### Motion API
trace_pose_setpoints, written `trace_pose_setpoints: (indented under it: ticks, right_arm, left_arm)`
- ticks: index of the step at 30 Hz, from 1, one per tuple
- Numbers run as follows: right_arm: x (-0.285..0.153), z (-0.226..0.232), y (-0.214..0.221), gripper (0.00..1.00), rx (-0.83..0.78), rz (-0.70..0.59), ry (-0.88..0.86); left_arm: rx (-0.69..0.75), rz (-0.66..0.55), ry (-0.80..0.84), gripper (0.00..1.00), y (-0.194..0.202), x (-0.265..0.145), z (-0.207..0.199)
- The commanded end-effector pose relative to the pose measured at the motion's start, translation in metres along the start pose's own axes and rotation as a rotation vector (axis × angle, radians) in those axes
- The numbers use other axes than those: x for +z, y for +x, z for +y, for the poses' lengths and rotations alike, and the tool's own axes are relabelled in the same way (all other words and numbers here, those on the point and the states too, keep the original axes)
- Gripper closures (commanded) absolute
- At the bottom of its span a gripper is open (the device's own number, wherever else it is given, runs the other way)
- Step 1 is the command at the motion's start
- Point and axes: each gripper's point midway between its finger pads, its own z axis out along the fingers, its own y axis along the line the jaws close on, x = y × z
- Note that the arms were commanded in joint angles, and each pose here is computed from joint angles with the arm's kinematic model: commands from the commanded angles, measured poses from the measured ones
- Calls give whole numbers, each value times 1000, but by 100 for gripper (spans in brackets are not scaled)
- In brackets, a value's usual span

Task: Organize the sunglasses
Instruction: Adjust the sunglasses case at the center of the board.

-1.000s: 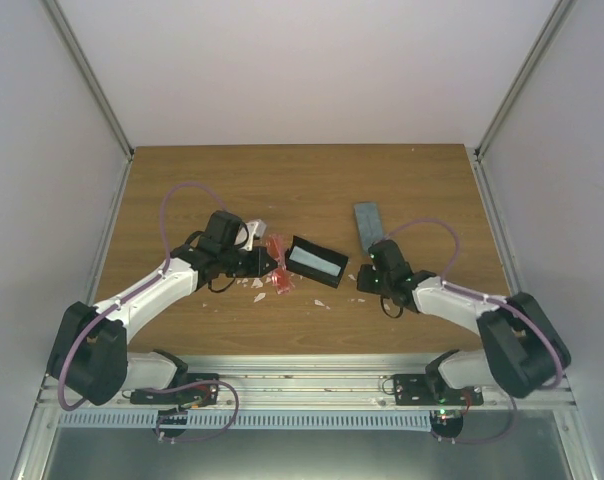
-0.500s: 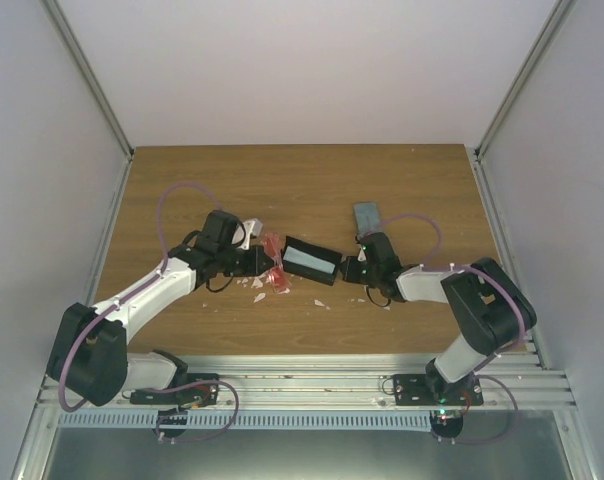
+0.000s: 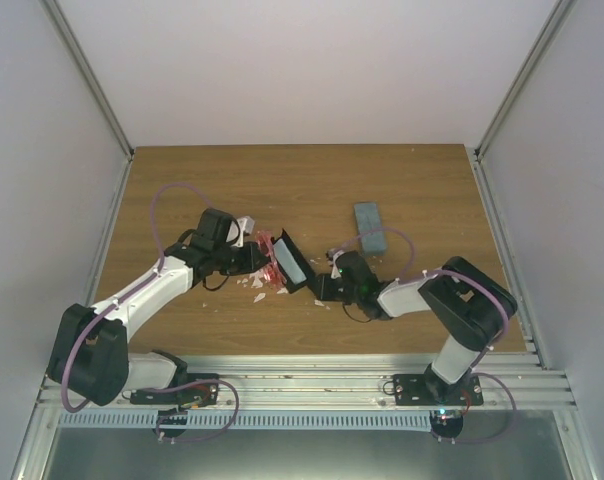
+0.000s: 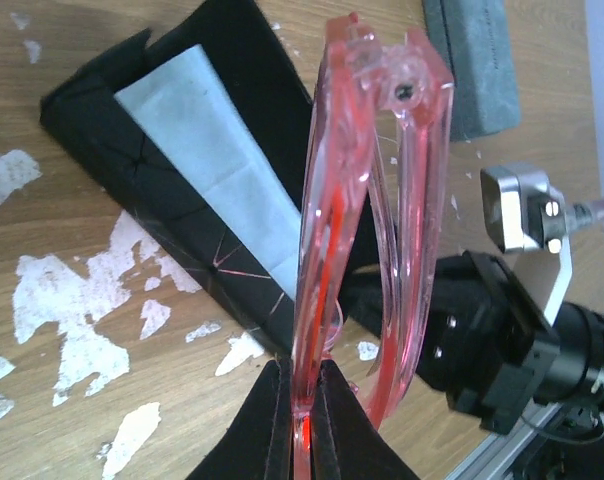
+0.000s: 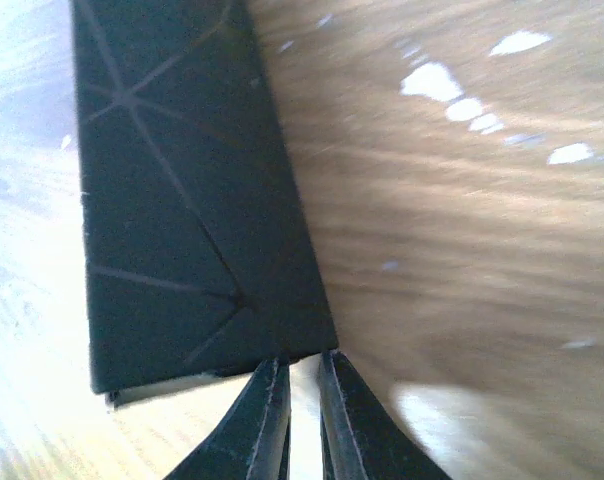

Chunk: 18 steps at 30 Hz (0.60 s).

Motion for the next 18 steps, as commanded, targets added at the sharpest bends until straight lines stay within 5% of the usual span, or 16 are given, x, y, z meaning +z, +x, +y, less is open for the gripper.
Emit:
trace_pose_setpoints:
  ticks: [1, 9, 18]
  right_arm:
    - [14, -12, 54, 89, 31, 139, 63]
    - [28, 13, 62, 87, -41, 161, 16]
    - [-17, -9, 69, 83, -39, 116, 110]
  left_arm:
    - [-36, -28, -40, 100, -7, -4, 10]
    - [-71, -10, -83, 100, -12, -3, 18]
    - [-99, 80, -128, 100, -16, 11, 22]
